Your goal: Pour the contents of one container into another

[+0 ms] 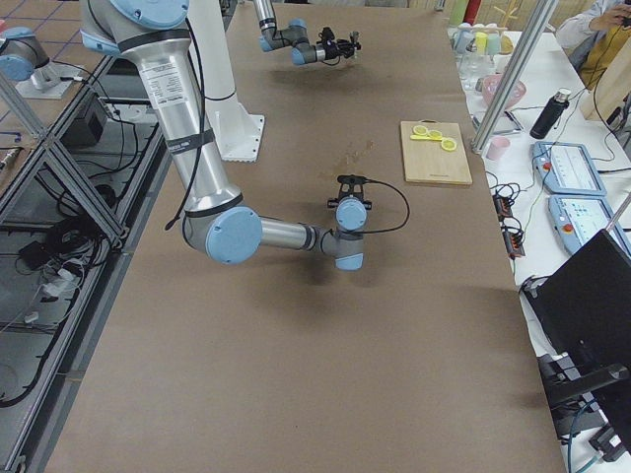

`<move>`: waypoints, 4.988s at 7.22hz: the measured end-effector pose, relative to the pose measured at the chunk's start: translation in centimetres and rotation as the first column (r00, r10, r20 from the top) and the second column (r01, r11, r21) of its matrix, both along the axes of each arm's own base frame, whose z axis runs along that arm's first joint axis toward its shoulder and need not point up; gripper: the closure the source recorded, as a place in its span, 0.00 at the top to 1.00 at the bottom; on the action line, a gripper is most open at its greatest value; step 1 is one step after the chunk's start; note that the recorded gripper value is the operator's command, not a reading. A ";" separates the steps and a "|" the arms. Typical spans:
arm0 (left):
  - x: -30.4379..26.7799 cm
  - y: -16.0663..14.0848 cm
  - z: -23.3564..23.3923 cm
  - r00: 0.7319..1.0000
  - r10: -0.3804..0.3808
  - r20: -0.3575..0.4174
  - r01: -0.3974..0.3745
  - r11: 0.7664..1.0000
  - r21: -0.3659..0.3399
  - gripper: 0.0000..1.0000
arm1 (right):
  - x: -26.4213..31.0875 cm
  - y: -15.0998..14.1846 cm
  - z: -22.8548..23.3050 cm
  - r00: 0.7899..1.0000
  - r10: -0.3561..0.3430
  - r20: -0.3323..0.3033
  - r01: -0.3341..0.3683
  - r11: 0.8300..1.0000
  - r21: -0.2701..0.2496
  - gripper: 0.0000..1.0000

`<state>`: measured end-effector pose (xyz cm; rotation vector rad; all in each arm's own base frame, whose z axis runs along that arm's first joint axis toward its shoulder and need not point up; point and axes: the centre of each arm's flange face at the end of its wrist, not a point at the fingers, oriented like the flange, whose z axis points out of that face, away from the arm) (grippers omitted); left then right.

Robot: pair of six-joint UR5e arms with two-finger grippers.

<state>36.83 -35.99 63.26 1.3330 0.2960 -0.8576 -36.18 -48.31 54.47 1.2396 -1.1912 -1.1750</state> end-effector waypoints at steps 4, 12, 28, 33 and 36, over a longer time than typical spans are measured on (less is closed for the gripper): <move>0.8 0.8 0.8 1.000 0.019 0.011 -0.019 1.000 -0.003 0.00 | 0.0 -0.1 -0.8 1.000 -0.002 0.011 0.002 1.000 0.000 1.00; 1.1 1.1 0.9 1.000 0.016 0.017 -0.016 0.999 0.030 0.99 | 4.5 -2.2 -5.2 0.998 0.007 0.060 -0.003 0.998 -0.064 1.00; 1.2 4.8 -29.7 0.887 0.418 0.196 -0.393 0.906 -0.157 0.99 | 28.0 -13.8 -1.2 0.689 0.144 -0.711 -0.713 0.310 -0.628 1.00; -5.4 -9.2 -33.9 0.446 0.850 0.279 -0.718 0.526 -0.455 0.99 | 40.0 -2.0 8.6 0.697 0.008 -0.717 -0.716 -0.048 -0.697 1.00; -17.8 -19.9 -24.7 0.232 0.968 0.092 -0.804 0.244 -0.542 0.99 | 41.8 4.3 11.7 0.697 -0.021 -0.717 -0.713 -0.124 -0.690 1.00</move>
